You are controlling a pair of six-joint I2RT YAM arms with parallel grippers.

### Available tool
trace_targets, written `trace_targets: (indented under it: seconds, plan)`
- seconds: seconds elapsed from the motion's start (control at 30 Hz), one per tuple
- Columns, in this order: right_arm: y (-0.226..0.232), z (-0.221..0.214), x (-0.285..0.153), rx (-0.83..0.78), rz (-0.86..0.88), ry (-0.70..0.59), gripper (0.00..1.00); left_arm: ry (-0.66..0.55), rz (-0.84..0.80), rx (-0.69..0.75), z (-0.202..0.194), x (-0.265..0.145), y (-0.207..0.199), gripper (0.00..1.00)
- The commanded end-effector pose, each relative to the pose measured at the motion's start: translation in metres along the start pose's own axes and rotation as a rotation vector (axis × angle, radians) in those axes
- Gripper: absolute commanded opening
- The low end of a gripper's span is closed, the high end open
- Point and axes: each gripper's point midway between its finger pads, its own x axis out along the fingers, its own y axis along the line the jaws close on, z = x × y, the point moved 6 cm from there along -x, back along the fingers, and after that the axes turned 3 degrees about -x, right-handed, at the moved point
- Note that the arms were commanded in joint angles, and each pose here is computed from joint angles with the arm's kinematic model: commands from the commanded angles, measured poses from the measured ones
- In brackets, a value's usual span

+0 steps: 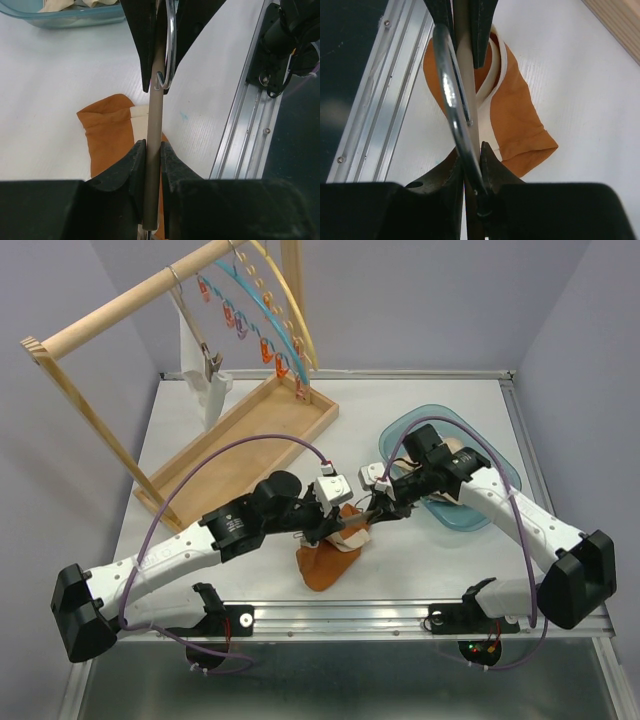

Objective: Remove the underwear clipped to the hanger
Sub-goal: Remove the underwear from the hanger.

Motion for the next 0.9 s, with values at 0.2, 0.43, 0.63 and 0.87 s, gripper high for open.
trace_targets:
  seconds: [0.2,0.43,0.63,0.87]
  plan:
    - [0.004,0.003,-0.004,-0.056,-0.038,-0.001,0.00,-0.205,0.018,0.074,0.044,-0.029,-0.006,0.66]
    - [0.006,-0.006,-0.004,-0.042,-0.056,0.046,0.01,-0.227,0.080,0.175,0.052,-0.061,-0.004,0.84]
    - [0.006,-0.010,-0.012,-0.063,-0.118,0.108,0.01,-0.220,0.001,0.389,0.024,-0.085,-0.013,0.85]
    - [0.010,-0.008,-0.018,-0.080,-0.148,0.114,0.00,-0.166,0.023,0.474,-0.011,-0.081,-0.004,0.85]
